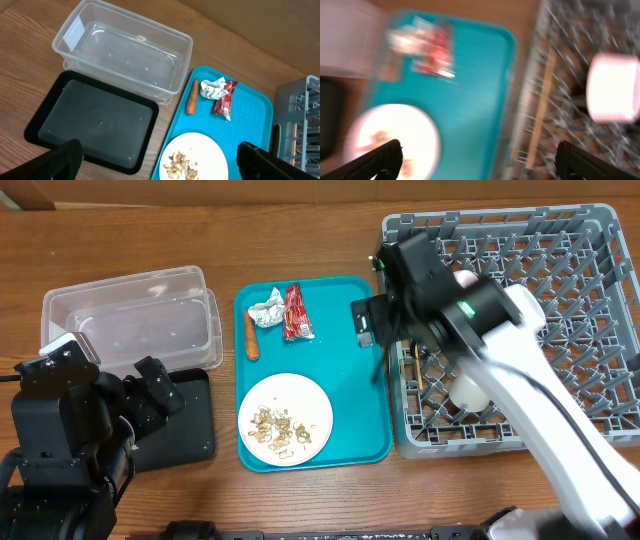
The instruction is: Sort waste into correct bins and load items into the dishwasher
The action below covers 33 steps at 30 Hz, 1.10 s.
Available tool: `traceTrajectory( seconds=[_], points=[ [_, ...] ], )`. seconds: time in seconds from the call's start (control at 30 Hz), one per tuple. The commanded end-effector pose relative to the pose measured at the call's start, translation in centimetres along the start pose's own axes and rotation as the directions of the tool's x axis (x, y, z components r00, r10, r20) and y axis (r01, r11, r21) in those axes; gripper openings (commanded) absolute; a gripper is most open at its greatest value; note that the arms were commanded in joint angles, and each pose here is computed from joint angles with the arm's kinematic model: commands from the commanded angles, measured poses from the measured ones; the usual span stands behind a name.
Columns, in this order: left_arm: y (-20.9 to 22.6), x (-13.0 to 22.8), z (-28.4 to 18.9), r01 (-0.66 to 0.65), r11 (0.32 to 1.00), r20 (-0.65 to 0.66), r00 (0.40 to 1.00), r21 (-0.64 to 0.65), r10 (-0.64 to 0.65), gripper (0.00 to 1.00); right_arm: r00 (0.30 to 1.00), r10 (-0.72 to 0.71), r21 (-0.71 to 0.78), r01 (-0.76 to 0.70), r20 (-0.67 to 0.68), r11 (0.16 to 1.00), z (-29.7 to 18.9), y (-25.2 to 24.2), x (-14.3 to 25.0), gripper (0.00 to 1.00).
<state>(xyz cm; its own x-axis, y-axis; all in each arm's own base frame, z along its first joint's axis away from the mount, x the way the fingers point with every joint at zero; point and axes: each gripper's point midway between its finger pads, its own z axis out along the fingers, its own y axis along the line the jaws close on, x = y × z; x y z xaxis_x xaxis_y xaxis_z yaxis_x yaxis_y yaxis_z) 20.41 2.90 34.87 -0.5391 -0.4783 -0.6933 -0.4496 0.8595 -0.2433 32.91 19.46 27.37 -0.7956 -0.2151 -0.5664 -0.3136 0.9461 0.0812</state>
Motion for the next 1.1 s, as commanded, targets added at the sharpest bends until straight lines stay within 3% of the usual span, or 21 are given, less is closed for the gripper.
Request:
traceTrajectory(
  seconds=[0.0, 0.3, 0.43, 0.7, 0.9, 1.07],
  points=[
    [0.1, -0.3, -0.1, 0.013, 1.000, 0.012, 1.000, -0.007, -0.013, 1.00, 0.992, -0.017, -0.143, 0.036, 0.129, 0.989, -5.8, 3.1, -1.0, 1.00],
    [0.1, -0.3, -0.1, 0.014, 1.000, 0.012, 1.000, -0.007, -0.014, 1.00, 0.983, 0.019, -0.079, -0.004, 0.181, 0.997, -12.0, -0.3, 1.9, 1.00],
    [0.1, -0.3, -0.1, 0.013, 1.000, 0.012, 1.000, -0.007, -0.013, 1.00, 0.951, 0.106, -0.043, -0.097, 0.291, 0.994, -16.3, -3.3, 2.8, 1.00],
    [0.1, -0.3, -0.1, 0.013, 1.000, 0.012, 1.000, -0.007, -0.013, 1.00, 0.824, 0.129, 0.110, -0.226, 0.552, 0.968, -24.0, -9.4, 5.1, 1.00],
    [0.1, -0.3, -0.1, 0.013, 1.000, 0.012, 1.000, -0.007, -0.013, 1.00, 0.755, 0.071, 0.220, -0.278, 0.652, 0.935, -25.6, -12.4, 7.8, 1.00],
    [0.1, -0.3, -0.1, 0.014, 1.000, 0.012, 1.000, -0.007, -0.014, 1.00, 0.712, 0.091, 0.256, -0.365, 0.696, 0.895, -22.8, -14.4, 10.1, 1.00]
  ],
)
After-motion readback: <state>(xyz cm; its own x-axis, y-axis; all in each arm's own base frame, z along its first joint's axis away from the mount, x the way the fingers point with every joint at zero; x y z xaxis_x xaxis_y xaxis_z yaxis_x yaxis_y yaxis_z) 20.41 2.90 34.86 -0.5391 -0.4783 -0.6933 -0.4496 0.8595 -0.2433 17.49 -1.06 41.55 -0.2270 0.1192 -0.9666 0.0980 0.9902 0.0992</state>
